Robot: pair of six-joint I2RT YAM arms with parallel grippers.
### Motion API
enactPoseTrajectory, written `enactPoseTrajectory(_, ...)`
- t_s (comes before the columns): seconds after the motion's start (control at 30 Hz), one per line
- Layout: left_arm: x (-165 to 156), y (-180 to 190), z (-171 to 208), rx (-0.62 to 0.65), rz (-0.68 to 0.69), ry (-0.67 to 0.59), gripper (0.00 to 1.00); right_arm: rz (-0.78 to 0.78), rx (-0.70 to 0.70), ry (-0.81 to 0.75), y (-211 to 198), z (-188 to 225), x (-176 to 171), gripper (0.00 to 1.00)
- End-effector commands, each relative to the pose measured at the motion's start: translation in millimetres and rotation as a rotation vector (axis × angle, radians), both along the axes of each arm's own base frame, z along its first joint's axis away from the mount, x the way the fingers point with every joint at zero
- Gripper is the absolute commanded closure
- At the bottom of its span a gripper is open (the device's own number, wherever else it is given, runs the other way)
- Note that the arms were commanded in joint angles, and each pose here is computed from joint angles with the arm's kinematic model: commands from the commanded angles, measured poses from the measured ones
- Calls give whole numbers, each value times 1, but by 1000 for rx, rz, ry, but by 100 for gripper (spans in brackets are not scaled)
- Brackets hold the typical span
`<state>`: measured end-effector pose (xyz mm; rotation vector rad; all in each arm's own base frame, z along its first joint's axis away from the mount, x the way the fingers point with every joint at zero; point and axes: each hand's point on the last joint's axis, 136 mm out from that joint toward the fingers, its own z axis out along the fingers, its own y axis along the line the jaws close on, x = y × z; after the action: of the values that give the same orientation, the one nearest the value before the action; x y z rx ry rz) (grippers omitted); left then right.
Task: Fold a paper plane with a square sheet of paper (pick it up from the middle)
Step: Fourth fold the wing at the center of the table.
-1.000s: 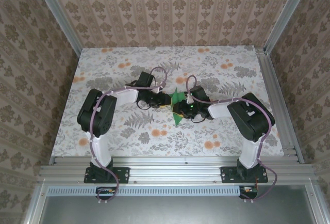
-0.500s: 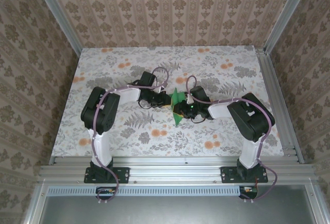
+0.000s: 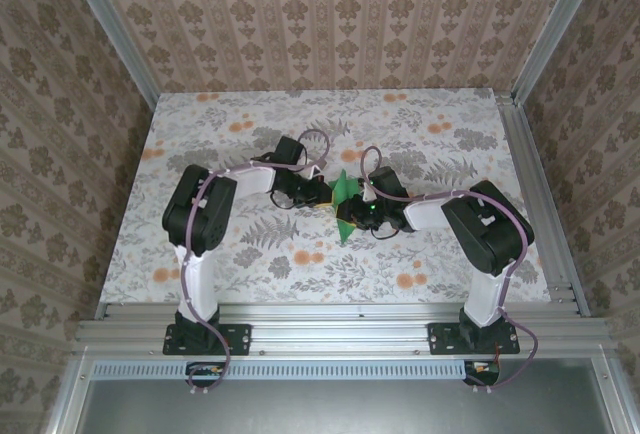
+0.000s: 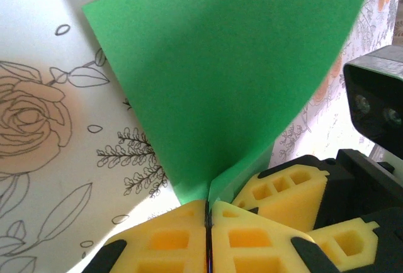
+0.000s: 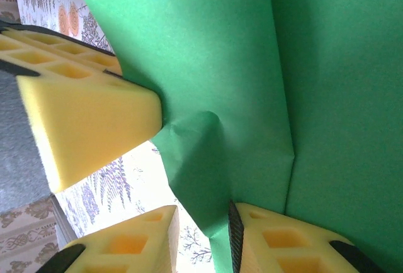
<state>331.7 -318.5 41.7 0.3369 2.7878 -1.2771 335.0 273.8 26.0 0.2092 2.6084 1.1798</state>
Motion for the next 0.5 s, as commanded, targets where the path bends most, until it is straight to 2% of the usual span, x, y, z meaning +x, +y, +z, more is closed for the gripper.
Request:
enactPoseTrajectory(0.0, 4, 1, -4, 16, -28, -9, 91, -2, -91, 75, -19, -25, -20, 69)
enactPoseTrajectory(0.2, 5, 1, -6, 23, -40, -9, 91, 9, -70, 46, -16, -16, -17, 68)
enactPoseTrajectory(0.47, 4, 0, -6, 11, -52, -10, 91, -12, -39, -46, -16, 24, -2, 65)
